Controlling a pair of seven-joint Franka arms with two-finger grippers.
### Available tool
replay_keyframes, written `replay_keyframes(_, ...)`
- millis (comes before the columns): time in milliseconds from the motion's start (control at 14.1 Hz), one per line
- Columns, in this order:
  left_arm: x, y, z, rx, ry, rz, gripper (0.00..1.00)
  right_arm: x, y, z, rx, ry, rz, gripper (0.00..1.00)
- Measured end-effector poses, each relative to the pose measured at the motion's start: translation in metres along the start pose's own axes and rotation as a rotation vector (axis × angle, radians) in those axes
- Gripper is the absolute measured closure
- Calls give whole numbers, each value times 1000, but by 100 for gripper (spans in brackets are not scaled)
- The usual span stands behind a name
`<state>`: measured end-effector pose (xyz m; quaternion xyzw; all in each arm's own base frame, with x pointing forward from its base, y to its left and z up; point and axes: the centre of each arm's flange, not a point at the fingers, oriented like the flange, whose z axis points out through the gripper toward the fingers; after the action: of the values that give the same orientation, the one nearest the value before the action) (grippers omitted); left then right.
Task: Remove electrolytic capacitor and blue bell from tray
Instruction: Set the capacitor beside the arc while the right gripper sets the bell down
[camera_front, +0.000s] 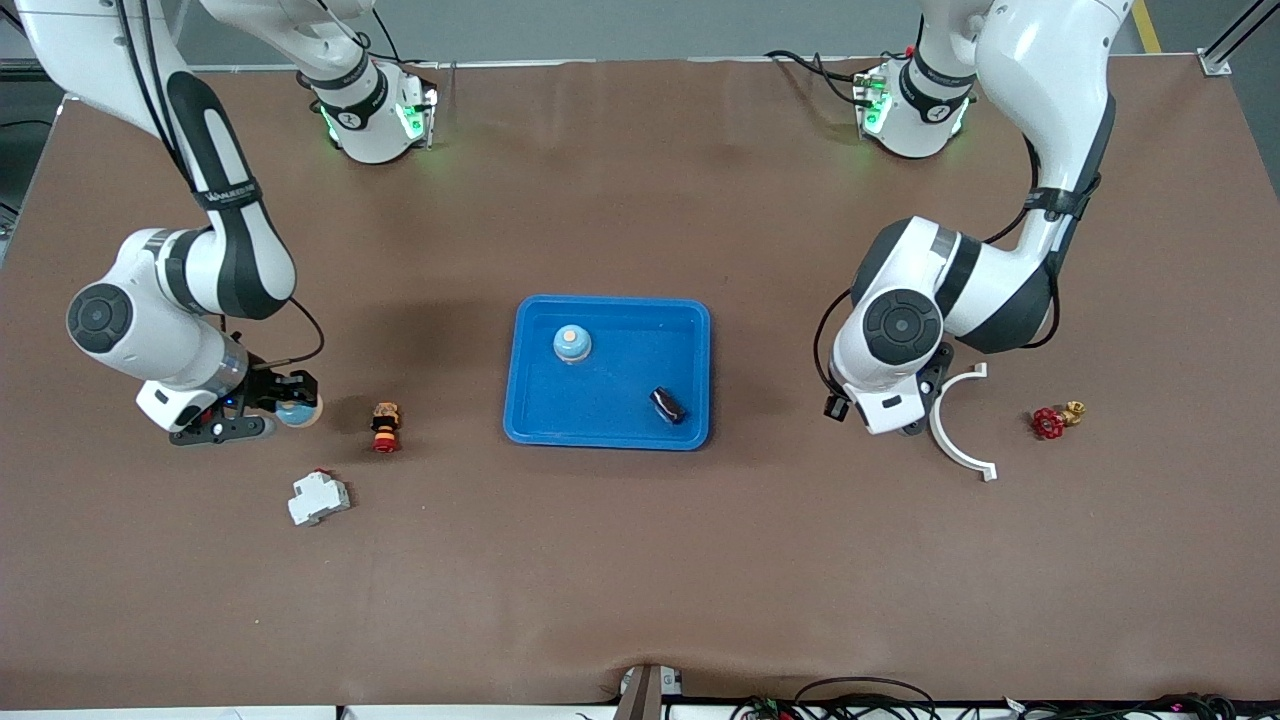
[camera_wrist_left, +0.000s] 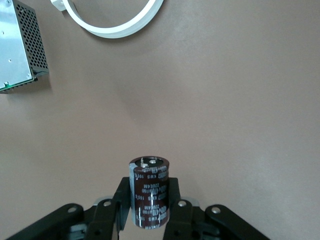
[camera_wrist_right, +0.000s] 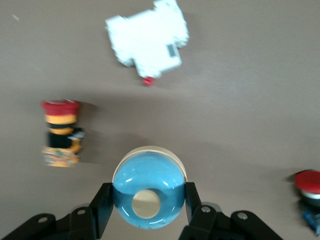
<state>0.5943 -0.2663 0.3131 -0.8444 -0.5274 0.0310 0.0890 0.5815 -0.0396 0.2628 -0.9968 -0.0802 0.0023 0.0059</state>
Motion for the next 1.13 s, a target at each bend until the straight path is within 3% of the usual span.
replay_keyframes(354,-14,7,4,-1,-1,-38,66,-31,29,27,-9,8,-23,37)
replay_keyframes(920,-26,20,17,3,-8,-62,66,-34,21,38,-27,62,-25,37)
replay_keyframes(1132,-11,9,44,62,23,-46,66,-34,16,47,-9,63,-3,37)
